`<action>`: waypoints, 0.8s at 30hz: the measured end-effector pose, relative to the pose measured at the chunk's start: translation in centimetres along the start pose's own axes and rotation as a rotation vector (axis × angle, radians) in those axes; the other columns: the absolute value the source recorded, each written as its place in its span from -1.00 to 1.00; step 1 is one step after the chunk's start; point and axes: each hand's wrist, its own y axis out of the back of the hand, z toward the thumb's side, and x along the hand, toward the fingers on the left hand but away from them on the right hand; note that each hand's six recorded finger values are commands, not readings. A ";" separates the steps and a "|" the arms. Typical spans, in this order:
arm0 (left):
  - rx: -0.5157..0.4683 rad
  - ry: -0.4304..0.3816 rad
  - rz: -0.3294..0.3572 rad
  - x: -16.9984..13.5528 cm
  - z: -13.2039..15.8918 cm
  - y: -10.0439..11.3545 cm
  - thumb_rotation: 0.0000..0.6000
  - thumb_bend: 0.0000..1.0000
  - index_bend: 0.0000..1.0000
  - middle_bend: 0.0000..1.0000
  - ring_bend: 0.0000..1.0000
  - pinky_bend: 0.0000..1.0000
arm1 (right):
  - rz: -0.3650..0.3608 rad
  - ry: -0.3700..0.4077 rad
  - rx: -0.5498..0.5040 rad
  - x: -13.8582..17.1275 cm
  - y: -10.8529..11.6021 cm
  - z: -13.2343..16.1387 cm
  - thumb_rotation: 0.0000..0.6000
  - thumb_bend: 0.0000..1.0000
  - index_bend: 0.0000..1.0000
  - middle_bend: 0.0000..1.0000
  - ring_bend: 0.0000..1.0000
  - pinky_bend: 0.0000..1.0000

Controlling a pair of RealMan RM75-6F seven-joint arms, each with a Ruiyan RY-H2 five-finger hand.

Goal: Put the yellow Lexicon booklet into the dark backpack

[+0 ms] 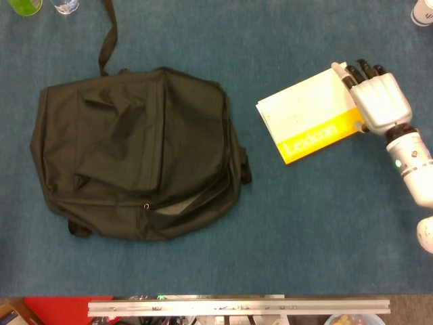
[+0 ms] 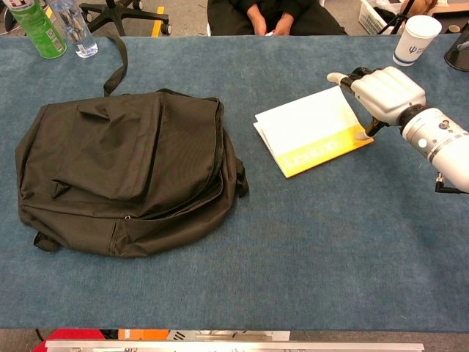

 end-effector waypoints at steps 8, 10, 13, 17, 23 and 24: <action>0.009 -0.005 -0.003 0.0 0.1 -0.1 1.00 -0.56 -0.70 -0.56 -0.76 -0.66 | -0.005 0.112 0.009 2.7 0.6 1.5 1.00 -0.86 -0.66 -0.41 -0.70 -0.46; 0.009 -0.008 -0.004 0.1 0.2 -0.1 1.00 -0.56 -0.70 -0.56 -0.76 -0.66 | -0.005 0.145 0.020 3.5 0.4 2.0 1.00 -0.72 -0.60 -0.41 -0.70 -0.46; 0.006 -0.009 -0.004 0.0 0.2 -0.1 1.00 -0.56 -0.70 -0.56 -0.76 -0.66 | 0.002 0.181 0.030 4.2 -0.2 2.6 1.00 -0.70 -0.56 -0.41 -0.70 -0.46; 0.003 -0.003 -0.005 0.0 0.0 -0.1 1.00 -0.56 -0.70 -0.56 -0.76 -0.66 | 0.005 0.184 0.041 4.1 -0.8 2.6 1.00 -0.70 -0.52 -0.41 -0.70 -0.45; -0.001 0.002 -0.004 -0.1 -0.1 -0.1 1.00 -0.56 -0.70 -0.56 -0.76 -0.66 | 0.030 0.166 0.041 3.2 -1.6 2.3 1.00 -0.70 -0.51 -0.41 -0.70 -0.45; -0.001 0.002 -0.004 -0.1 -0.1 -0.1 1.00 -0.56 -0.70 -0.56 -0.76 -0.66 | 0.037 0.161 0.039 3.0 -1.6 2.3 1.00 -0.70 -0.51 -0.41 -0.70 -0.45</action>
